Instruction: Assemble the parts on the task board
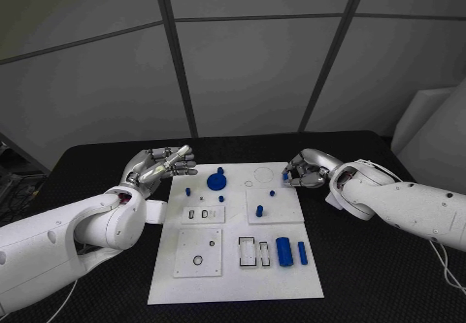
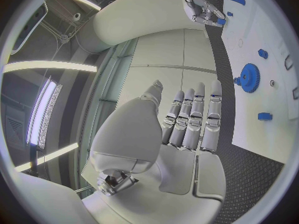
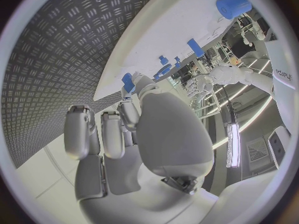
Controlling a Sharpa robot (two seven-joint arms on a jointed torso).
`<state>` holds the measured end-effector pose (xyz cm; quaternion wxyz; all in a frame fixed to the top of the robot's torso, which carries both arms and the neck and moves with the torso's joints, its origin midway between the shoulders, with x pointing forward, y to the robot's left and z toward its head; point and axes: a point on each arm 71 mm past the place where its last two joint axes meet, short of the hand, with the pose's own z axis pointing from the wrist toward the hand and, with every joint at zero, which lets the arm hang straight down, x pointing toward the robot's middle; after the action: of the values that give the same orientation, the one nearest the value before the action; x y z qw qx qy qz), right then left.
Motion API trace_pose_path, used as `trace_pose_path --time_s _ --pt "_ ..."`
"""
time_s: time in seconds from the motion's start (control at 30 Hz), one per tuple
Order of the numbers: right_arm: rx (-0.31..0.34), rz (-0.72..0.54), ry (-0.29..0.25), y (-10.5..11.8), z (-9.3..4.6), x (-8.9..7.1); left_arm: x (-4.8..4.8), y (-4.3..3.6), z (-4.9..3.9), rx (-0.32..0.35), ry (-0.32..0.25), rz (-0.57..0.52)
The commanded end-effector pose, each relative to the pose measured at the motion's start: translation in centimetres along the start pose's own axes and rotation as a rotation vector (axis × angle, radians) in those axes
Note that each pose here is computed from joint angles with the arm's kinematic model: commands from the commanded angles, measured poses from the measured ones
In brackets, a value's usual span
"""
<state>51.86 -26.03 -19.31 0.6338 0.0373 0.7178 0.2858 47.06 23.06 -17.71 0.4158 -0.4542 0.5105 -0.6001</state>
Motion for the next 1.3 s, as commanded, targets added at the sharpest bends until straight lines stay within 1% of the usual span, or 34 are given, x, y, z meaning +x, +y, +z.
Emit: trace_pose_path --time_s 0.03,0.17,0.27,0.43,0.57,0.6,0.63,0.73,0.83,0.93,1.13,1.3 --pt "-0.005 0.004 -0.056 1.0 -0.3 -0.4 0.00 -0.15 0.04 0.010 0.008 0.002" --pt "-0.022 0.027 -0.061 2.7 -0.5 -0.5 -0.07 -0.14 0.06 0.010 0.006 0.003" --pt "-0.043 0.049 -0.054 4.8 -0.4 -0.1 -0.18 -0.11 0.11 0.010 0.003 0.005" --pt "-0.099 0.066 -0.022 9.0 0.5 1.6 -0.26 -0.02 0.29 0.010 -0.001 0.007" --pt "-0.143 0.063 0.003 12.4 1.2 3.0 -0.14 0.05 0.41 0.010 -0.002 0.006" --pt "-0.145 0.063 0.004 12.5 1.2 3.1 -0.13 0.05 0.42 0.010 -0.002 0.006" --pt "-0.158 0.059 0.012 13.5 1.5 3.6 -0.09 0.06 0.44 0.010 -0.002 0.006" --pt "-0.174 0.049 0.028 15.1 2.0 4.5 -0.05 0.08 0.50 0.010 -0.003 0.006" --pt "-0.183 0.033 0.048 16.2 2.4 5.5 -0.09 0.09 0.53 0.011 -0.007 0.008" --pt "-0.186 0.017 0.079 17.1 2.7 6.8 -0.20 0.12 0.61 0.011 -0.012 0.010" --pt "-0.187 0.000 0.131 18.2 2.9 9.2 -0.40 0.16 0.70 0.012 -0.021 0.014" --pt "-0.190 -0.017 0.160 18.8 2.9 10.6 -0.44 0.18 0.74 0.012 -0.023 0.015"
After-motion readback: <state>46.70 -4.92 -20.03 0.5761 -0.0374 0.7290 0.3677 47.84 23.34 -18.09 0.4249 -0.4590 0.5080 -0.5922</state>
